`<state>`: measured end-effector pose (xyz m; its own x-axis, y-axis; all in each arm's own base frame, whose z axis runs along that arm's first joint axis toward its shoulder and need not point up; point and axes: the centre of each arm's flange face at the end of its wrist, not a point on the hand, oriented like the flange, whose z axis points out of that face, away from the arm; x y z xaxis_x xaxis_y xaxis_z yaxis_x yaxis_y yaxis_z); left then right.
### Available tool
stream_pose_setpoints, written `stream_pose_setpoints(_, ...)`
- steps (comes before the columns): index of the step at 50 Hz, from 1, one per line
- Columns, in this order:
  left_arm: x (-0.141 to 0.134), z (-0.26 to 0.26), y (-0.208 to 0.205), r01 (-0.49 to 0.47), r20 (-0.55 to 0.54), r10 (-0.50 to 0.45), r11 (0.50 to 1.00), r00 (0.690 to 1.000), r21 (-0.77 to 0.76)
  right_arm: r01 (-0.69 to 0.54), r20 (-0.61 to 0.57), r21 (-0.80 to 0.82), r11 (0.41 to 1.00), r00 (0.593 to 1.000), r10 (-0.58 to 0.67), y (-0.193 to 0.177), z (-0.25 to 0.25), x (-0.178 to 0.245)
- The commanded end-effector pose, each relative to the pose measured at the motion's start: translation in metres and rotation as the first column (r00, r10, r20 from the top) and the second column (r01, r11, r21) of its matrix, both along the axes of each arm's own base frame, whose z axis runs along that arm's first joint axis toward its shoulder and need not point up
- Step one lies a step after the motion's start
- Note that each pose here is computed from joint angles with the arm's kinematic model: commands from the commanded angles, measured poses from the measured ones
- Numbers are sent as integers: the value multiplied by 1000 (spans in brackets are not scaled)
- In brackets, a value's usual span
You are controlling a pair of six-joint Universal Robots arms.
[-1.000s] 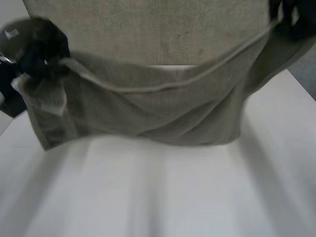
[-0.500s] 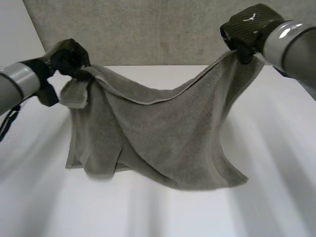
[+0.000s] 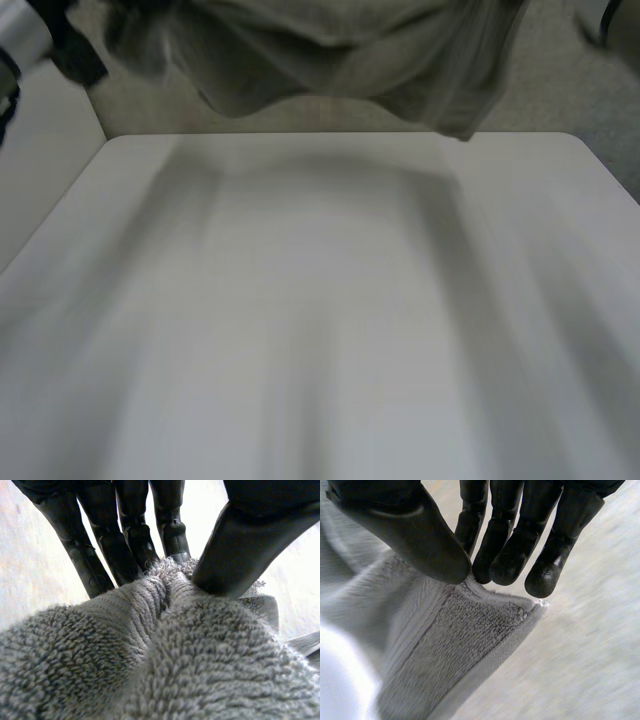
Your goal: Fold the towel.
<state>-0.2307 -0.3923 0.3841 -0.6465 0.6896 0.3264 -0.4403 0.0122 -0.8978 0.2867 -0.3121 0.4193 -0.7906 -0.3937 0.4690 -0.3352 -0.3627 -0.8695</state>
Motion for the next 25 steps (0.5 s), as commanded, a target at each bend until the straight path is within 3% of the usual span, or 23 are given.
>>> stream_pose_setpoints(1, 13, -112, 10, 62, 139, -102, 961, 985, 269, -31, -198, 311, 950, 975, 97, 16, -84, -2)
stream_pose_setpoints(5, 16, -160, 25, 67, 227, -149, 941, 962, 333, -9, -287, 422, 906, 947, 143, 23, -147, -15)
stream_pose_setpoints(7, 21, -204, 41, 57, 320, -188, 924, 929, 377, 10, -305, 444, 896, 942, 140, 23, -166, -23)
stream_pose_setpoints(8, 21, -204, 41, 57, 320, -188, 924, 928, 377, 25, -318, 464, 886, 938, 140, 27, -182, -30)
stream_pose_setpoints(10, 25, -234, 55, 47, 411, -219, 920, 885, 389, 34, -332, 484, 875, 932, 147, 32, -197, -34)
stream_pose_setpoints(11, 25, -234, 55, 47, 411, -219, 920, 885, 389, 38, -340, 505, 862, 927, 158, 39, -211, -37)
stream_pose_setpoints(15, 29, -257, 71, 49, 499, -263, 914, 826, 402, 49, -360, 537, 842, 916, 176, 50, -233, -42)
stream_pose_setpoints(18, 30, -260, 78, 52, 526, -287, 908, 801, 416, 56, -374, 557, 829, 908, 189, 59, -248, -46)
stream_pose_setpoints(25, 41, -255, 76, 18, 550, -279, 902, 787, 432, 49, -364, 551, 833, 912, 187, 71, -254, -53)
